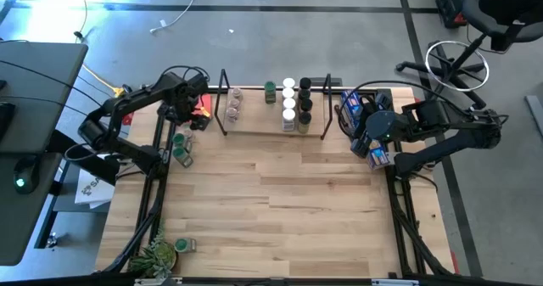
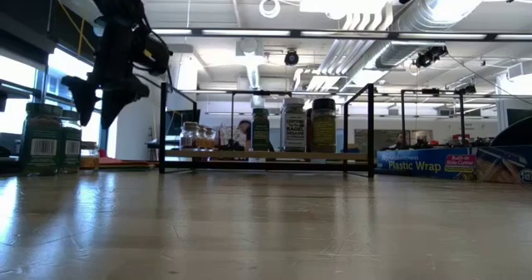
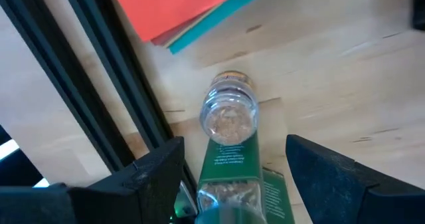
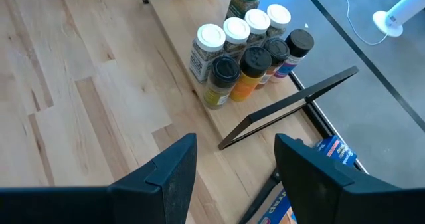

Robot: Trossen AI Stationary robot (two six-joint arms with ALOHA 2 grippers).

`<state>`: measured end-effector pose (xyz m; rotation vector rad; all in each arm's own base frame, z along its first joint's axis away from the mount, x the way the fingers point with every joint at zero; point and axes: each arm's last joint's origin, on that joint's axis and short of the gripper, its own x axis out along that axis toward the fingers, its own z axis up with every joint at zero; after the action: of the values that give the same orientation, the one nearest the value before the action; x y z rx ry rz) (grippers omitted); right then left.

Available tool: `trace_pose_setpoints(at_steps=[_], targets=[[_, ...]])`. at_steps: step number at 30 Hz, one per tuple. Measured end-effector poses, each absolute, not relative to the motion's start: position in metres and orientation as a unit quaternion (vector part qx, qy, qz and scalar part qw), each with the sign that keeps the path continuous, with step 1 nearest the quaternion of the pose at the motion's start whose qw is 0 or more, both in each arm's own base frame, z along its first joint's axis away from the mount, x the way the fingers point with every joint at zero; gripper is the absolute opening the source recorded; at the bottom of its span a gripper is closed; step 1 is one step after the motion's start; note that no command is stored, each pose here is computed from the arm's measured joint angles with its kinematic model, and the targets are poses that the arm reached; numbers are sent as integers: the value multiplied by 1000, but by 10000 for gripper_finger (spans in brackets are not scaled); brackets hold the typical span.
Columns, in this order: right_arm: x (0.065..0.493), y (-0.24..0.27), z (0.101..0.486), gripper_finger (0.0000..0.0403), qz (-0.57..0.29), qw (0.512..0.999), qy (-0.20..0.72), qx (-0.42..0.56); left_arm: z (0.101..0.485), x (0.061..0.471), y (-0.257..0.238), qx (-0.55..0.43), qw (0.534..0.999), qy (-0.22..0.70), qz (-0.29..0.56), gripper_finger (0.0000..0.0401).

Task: Shelf spices
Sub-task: Put the brown seasoning bottle on the shelf aligned with the other brown seasoning bottles

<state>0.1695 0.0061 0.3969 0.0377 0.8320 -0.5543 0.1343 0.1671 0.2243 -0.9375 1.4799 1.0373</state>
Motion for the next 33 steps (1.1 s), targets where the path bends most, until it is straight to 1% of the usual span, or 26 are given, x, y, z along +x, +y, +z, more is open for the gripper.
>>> trace_pose_setpoints(at_steps=[12, 17, 21, 25, 30, 33], targets=[[169, 6, 397, 197, -268, 877, 397, 23, 184, 134, 167, -398, 503, 642, 420, 254], [169, 6, 397, 197, -269, 877, 397, 27, 174, 135, 169, -398, 506, 639, 421, 233], [170, 7, 397, 197, -262, 878, 399, 31, 168, 135, 169, -397, 505, 641, 421, 205], [170, 7, 397, 197, -261, 878, 400, 31, 167, 136, 169, -390, 511, 645, 413, 171], [170, 7, 397, 197, -261, 878, 400, 32, 174, 138, 174, -371, 519, 642, 425, 169], [170, 7, 397, 197, -261, 878, 400, 31, 194, 140, 178, -351, 531, 639, 432, 169]])
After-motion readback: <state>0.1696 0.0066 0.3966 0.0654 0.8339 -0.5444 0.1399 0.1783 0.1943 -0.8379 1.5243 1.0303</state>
